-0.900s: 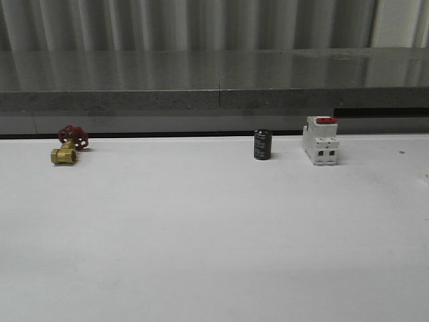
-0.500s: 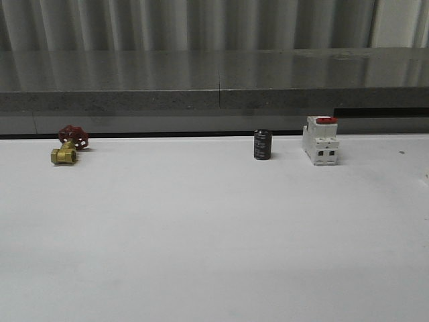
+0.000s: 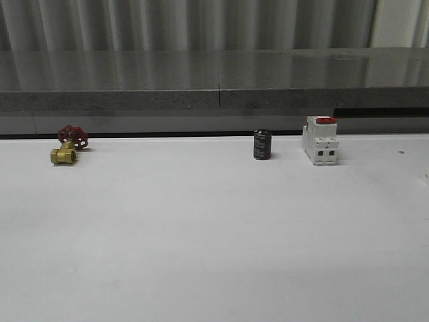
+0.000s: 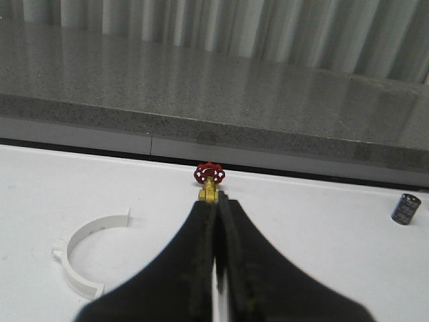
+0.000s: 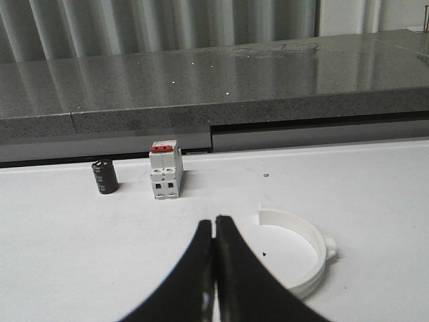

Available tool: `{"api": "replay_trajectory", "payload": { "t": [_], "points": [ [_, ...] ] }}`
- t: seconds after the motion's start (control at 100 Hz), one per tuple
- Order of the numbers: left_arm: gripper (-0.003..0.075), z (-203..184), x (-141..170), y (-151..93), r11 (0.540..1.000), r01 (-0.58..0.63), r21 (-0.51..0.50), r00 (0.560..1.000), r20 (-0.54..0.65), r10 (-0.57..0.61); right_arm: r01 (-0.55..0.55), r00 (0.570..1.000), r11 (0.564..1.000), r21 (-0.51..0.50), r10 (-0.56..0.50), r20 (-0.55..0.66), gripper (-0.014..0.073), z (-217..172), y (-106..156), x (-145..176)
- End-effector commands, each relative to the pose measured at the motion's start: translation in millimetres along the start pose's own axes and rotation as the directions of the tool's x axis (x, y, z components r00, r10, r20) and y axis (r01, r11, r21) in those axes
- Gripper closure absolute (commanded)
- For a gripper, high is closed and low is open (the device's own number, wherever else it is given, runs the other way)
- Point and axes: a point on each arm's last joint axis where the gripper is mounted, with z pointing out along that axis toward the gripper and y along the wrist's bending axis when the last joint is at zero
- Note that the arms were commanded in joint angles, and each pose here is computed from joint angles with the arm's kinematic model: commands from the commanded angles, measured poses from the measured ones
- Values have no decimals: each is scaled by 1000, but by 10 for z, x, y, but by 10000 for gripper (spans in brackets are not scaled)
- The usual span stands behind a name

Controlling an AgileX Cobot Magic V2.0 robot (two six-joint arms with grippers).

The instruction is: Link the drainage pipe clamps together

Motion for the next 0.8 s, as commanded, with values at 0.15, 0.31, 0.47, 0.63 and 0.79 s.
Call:
{"api": "replay_trajectory", "payload": {
  "t": [0.15,0.31,0.47,0.63,0.79],
  "points": [
    [741,175,-613,-100,999,7,-37,968,-249,-16,8,992,1000,-9,-7,124,662,-30,15,-146],
    [741,399,-770,-129,998,6,-57,923,-384,-27,8,992,1000,-9,-7,124,662,-30,15,-146],
    [741,580,-724,-123,998,3,-68,894,-447,-34,8,992,1000,-9,-7,124,662,-30,15,-146],
    [737,698,-644,-111,997,-3,-81,853,-520,-40,8,992,1000,-9,-7,124,662,-30,15,-146],
    [557,760,-562,-100,996,-9,-93,804,-593,-48,8,992,1000,-9,-7,124,662,-30,15,-146]
  ]
}}
